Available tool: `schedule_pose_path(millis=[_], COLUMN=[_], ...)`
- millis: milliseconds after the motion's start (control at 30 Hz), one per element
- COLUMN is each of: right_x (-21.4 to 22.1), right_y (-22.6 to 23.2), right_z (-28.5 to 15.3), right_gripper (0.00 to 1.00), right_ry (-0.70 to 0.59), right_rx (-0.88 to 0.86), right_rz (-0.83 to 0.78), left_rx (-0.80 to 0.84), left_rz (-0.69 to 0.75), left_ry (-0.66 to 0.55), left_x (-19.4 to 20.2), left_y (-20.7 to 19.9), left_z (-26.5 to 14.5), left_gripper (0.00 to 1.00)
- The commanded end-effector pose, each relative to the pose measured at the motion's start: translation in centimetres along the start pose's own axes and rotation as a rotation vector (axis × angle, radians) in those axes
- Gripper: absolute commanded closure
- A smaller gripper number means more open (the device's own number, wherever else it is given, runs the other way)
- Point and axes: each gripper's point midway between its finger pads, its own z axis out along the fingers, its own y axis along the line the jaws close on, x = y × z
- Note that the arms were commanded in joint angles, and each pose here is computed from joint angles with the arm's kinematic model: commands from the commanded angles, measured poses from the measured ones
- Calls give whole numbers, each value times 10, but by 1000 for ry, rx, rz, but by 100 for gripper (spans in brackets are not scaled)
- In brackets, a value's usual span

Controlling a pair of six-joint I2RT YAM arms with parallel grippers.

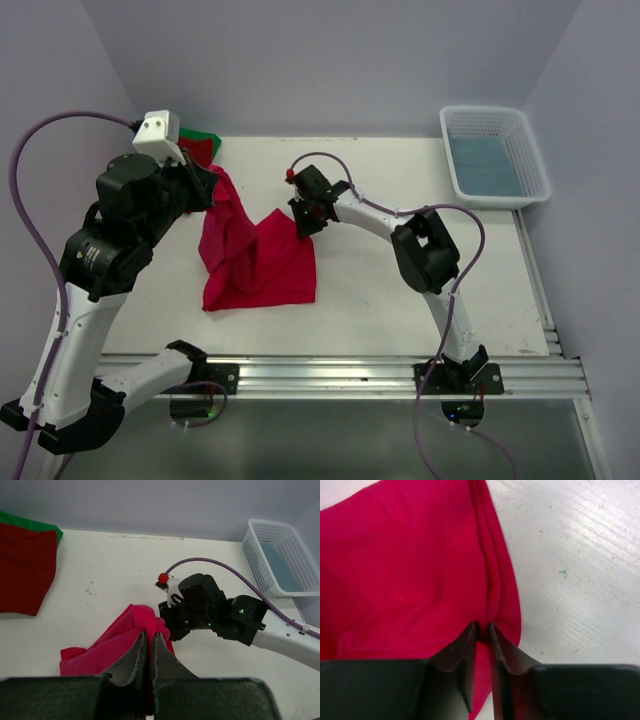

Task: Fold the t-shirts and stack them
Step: Flatten out the tshirt

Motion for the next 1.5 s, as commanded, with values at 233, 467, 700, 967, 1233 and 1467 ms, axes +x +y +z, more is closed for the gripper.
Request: schedule_pose_path(millis=[233,467,700,967,1233,1467], right_x=[-21,-9,6,44,102,118], right_y=[7,-16,-44,-96,-136,-141], right_z=[-23,-80,-98,-133,-170,-184], right_gripper=[100,100,100,100,100,100], right_ry=[-78,-147,-110,-27,54,63], right_rx=[-12,90,225,520,725,746], right_rz=[-4,-46,-91,-21,26,49], left_rx=[3,-9,31,42,63,48], left_rz=[-22,-20,-28,-29,-21,-23], left_ry=[-57,-34,3,23,98,184], left_x=[-11,5,18,31,66,122], left_y=[0,5,-4,-3,-6,17], left_z=[-2,5,21,29,63,118], left_gripper=[100,100,100,100,100,100])
